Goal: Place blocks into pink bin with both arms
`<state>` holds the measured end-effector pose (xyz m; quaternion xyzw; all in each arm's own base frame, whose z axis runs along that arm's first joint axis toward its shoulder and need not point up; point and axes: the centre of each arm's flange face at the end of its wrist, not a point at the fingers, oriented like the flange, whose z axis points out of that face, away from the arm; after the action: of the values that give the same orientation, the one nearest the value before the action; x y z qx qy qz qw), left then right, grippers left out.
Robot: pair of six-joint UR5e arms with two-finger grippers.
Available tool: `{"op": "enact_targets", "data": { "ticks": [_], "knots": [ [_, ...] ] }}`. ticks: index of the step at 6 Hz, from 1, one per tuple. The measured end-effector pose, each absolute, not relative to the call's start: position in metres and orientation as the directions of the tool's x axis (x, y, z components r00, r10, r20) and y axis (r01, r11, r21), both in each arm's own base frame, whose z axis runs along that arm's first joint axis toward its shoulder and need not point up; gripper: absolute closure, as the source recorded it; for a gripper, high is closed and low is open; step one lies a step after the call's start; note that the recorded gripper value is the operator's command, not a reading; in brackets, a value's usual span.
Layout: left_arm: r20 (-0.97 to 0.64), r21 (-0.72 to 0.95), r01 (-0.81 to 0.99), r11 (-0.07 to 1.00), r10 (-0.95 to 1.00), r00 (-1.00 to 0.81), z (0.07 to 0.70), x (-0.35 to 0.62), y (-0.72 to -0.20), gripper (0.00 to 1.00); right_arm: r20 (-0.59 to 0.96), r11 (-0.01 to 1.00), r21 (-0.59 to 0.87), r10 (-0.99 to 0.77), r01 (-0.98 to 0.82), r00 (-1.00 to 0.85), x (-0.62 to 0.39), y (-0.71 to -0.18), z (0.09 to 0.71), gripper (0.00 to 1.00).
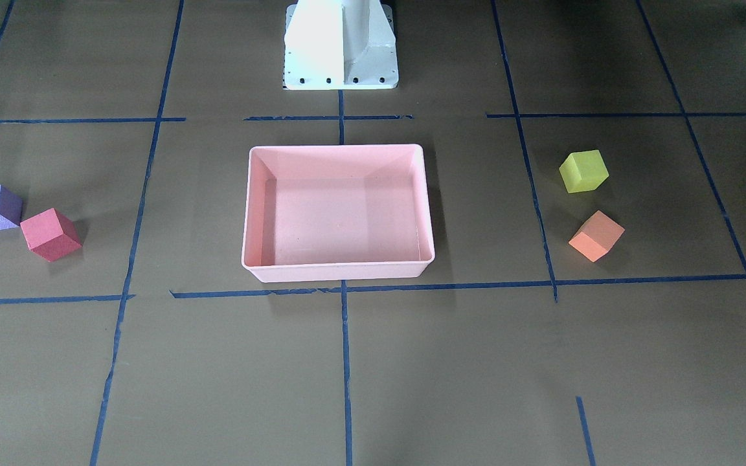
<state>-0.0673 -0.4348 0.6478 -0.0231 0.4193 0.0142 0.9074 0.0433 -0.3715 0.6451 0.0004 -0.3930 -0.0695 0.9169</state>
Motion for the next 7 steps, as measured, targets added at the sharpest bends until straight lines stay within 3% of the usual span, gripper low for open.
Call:
{"op": "enact_targets", "data": {
  "ticks": [3,7],
  "knots": [
    [-0.743,-0.025,-0.045,0.999,0.012,0.669,0.647,-0.07,-0.43,0.0,0.661,0.99,0.091,-0.144,0.112,0.737,0.054,-0.373,0.646,0.0],
    [-0.785,-0.01,-0.037,0.999,0.015,0.619,0.636,-0.065,-0.418,0.0,0.69,0.99,0.097,-0.144,0.107,0.709,0.051,-0.374,0.644,0.0]
  ]
}}
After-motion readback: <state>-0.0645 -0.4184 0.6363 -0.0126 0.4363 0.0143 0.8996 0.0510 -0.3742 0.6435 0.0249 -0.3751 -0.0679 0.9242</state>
